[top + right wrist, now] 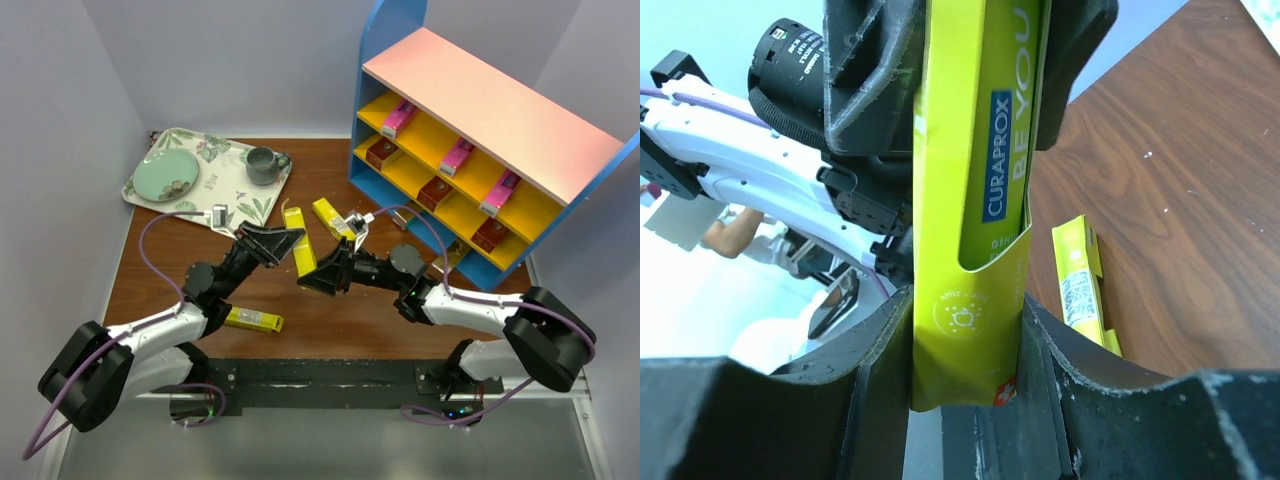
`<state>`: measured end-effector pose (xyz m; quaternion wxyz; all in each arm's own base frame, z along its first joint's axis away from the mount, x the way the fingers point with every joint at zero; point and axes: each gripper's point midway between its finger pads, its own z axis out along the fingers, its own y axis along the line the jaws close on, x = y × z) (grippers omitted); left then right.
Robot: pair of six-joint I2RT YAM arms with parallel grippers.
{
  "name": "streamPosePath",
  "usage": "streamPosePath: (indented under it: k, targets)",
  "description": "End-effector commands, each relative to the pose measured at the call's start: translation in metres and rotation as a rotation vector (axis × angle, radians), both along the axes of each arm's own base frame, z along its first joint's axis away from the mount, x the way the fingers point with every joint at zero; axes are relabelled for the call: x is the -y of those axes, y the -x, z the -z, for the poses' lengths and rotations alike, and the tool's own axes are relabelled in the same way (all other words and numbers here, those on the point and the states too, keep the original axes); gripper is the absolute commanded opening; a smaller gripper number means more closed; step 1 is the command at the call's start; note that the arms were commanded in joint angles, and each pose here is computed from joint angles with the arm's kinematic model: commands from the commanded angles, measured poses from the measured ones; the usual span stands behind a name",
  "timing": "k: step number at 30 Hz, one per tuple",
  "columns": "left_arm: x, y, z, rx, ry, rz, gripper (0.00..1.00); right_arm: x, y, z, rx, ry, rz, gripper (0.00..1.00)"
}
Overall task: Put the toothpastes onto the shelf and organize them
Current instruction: Pick up the toothpaste from the center of the board.
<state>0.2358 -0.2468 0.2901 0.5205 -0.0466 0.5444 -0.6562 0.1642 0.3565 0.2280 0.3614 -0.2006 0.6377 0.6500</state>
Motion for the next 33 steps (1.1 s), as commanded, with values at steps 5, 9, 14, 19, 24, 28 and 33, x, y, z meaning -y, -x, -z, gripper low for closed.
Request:
streamPosePath:
  k: [5,9,14,19,24,28,33]
  targets:
    - [-0.014,0.003,-0.021,0.098,0.010,-0.075,0.80,0.006,-0.003,-0.014,0.072,0.060,0.042,0.24]
    - [-0.022,-0.007,-0.018,0.085,-0.093,-0.170,0.92,0.018,-0.016,-0.027,0.144,0.166,0.139,0.24]
    - [-0.048,-0.032,-0.024,-0.016,-0.337,-0.372,0.95,0.048,-0.041,-0.023,0.168,0.429,0.300,0.24]
    - [-0.089,-0.037,-0.034,-0.095,-0.590,-0.553,0.96,0.082,-0.068,-0.056,0.199,0.609,0.490,0.24]
    - [-0.132,-0.032,-0.052,-0.106,-0.780,-0.711,0.96,0.114,-0.095,-0.121,0.287,0.710,0.684,0.24]
    - [-0.150,-0.024,-0.052,-0.102,-0.901,-0.749,0.96,0.134,-0.110,-0.147,0.311,0.817,0.784,0.26]
    - [-0.165,-0.023,-0.040,-0.058,-1.009,-0.801,0.99,0.163,-0.140,-0.186,0.314,0.905,0.963,0.26]
